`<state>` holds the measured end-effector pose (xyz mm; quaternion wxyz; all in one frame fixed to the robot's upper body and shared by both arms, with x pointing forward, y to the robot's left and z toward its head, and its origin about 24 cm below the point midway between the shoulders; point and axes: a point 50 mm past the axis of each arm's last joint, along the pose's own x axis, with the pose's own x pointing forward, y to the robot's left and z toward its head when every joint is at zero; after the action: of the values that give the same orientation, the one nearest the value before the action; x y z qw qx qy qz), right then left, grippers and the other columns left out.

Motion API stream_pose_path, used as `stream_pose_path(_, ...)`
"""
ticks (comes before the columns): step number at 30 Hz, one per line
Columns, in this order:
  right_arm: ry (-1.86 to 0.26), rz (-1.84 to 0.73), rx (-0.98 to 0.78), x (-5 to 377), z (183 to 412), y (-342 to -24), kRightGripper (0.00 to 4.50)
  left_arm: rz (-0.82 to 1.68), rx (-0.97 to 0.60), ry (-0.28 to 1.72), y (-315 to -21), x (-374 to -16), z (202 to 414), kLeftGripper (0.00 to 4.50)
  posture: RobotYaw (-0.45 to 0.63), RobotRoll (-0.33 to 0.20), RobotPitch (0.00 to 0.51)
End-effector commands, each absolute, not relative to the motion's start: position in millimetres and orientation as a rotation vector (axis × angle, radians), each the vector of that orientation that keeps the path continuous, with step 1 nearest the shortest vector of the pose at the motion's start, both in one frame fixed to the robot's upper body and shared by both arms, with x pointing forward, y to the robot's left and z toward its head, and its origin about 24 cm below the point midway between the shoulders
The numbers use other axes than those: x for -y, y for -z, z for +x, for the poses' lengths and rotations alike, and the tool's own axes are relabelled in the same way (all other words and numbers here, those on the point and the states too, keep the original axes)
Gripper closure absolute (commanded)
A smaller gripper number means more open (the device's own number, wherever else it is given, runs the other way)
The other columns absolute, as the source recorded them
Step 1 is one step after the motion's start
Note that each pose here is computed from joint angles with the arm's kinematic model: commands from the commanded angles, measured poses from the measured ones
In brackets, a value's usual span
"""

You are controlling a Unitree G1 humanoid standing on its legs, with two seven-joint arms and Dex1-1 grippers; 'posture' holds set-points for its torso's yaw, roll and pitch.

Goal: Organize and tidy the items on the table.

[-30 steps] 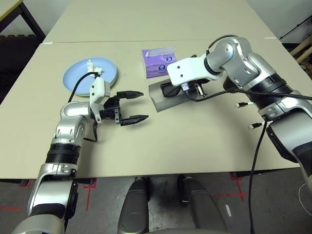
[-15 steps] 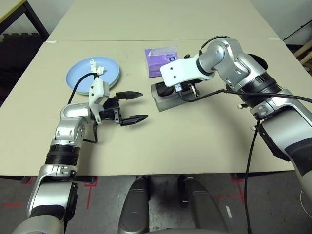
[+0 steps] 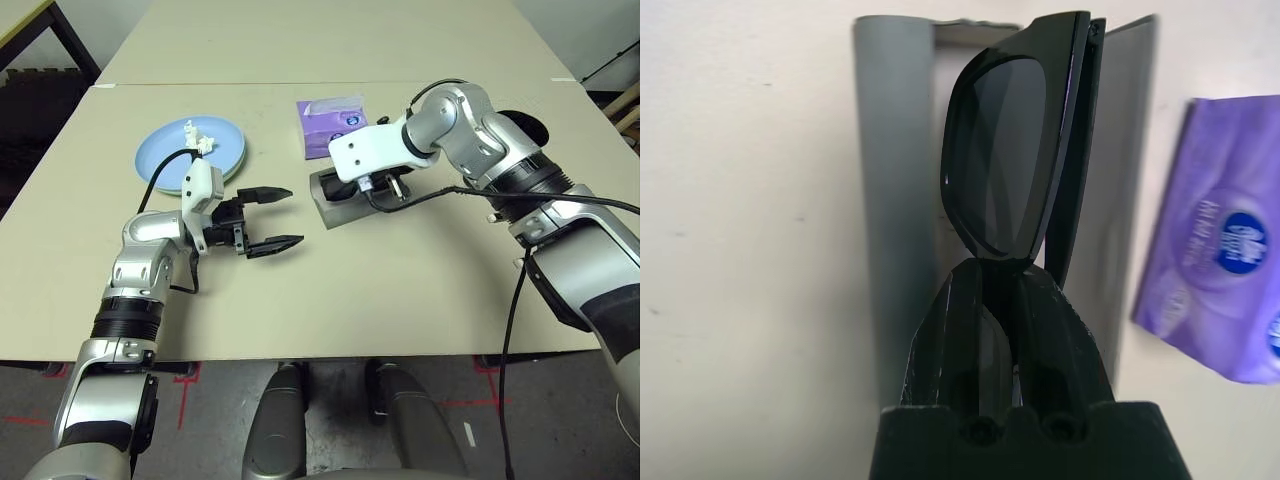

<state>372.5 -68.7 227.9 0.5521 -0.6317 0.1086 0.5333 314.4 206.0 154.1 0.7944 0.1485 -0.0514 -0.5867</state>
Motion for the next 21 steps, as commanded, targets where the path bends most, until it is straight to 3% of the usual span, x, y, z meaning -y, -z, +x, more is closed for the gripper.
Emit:
stream_pose_path(1, -1.275, -1.490, -0.257, 68.4, 369.5, -226.5, 4.15, 0.324, 0.101, 1.270, -153.4, -207.7, 311.2, 0.00, 0.23, 0.000, 0.230)
stream_pose_path(21, -1.259, -1.520, -0.298, 73.8, 370.3, -221.9, 4.15, 0.324, 0.095, 1.270, -152.4, -207.6, 310.4, 0.00, 0.23, 0.000, 0.227)
